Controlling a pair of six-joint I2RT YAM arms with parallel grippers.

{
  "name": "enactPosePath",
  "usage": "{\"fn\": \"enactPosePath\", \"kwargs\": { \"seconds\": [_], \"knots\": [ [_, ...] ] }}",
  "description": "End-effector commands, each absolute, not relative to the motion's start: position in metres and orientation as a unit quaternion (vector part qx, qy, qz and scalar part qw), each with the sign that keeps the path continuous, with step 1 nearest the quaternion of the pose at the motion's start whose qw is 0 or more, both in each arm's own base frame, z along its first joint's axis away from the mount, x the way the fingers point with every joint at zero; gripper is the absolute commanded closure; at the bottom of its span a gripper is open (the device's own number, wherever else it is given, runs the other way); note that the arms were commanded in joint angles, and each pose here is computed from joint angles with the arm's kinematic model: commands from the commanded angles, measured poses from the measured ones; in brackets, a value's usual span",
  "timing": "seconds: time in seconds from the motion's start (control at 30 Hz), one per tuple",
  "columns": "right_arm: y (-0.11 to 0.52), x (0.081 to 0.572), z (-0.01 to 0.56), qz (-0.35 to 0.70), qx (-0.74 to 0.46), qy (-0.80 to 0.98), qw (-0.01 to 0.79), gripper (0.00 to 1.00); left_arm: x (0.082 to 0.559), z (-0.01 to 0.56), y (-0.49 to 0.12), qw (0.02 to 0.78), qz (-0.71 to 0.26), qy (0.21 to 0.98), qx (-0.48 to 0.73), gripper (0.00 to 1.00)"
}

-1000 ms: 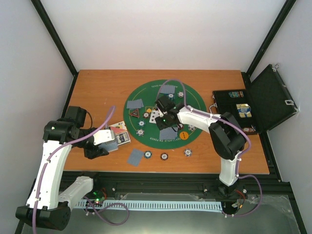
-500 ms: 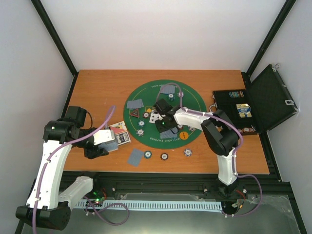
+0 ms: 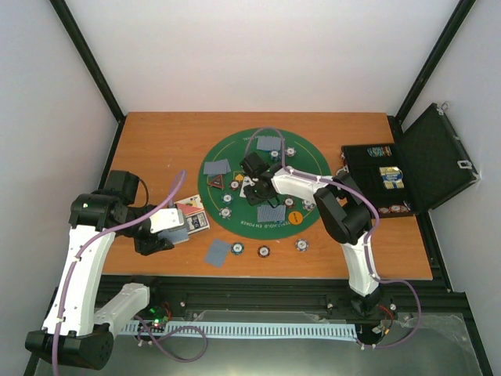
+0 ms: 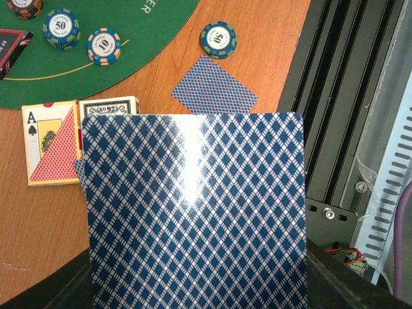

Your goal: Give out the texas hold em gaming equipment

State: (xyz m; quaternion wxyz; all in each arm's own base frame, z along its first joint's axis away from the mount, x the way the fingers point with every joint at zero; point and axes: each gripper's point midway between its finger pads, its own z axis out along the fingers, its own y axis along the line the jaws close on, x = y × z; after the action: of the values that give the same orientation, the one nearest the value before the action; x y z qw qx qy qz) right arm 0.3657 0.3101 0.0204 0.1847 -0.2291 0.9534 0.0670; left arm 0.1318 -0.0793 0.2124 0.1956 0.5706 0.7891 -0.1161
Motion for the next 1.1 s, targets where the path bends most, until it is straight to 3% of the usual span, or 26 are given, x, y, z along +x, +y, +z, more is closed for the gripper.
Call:
{"fn": "enactPosePath", "kwargs": {
  "seconds": [0.0, 0.47, 0.73, 1.07],
  "knots": [
    [0.305, 0.374, 0.010, 0.050, -0.230, 0.956, 0.177, 0.56, 0.133, 0.220, -0.081, 0.210, -0.110, 0.777, 0.584, 0.99],
    [0.304, 0.395, 0.003, 0.045, -0.227, 0.957, 0.174, 0.56, 0.134, 0.221, -0.081, 0.211, -0.110, 0.775, 0.585, 0.99],
    [0.307, 0.410, 0.032, 0.043, -0.226, 0.952, 0.204, 0.56, 0.133, 0.220, -0.080, 0.209, -0.106, 0.776, 0.586, 0.99],
    [0.282, 0.360, 0.038, 0.093, -0.200, 0.957, 0.190, 0.51, 0.131, 0.218, -0.080, 0.207, -0.110, 0.776, 0.586, 0.99]
  ]
}}
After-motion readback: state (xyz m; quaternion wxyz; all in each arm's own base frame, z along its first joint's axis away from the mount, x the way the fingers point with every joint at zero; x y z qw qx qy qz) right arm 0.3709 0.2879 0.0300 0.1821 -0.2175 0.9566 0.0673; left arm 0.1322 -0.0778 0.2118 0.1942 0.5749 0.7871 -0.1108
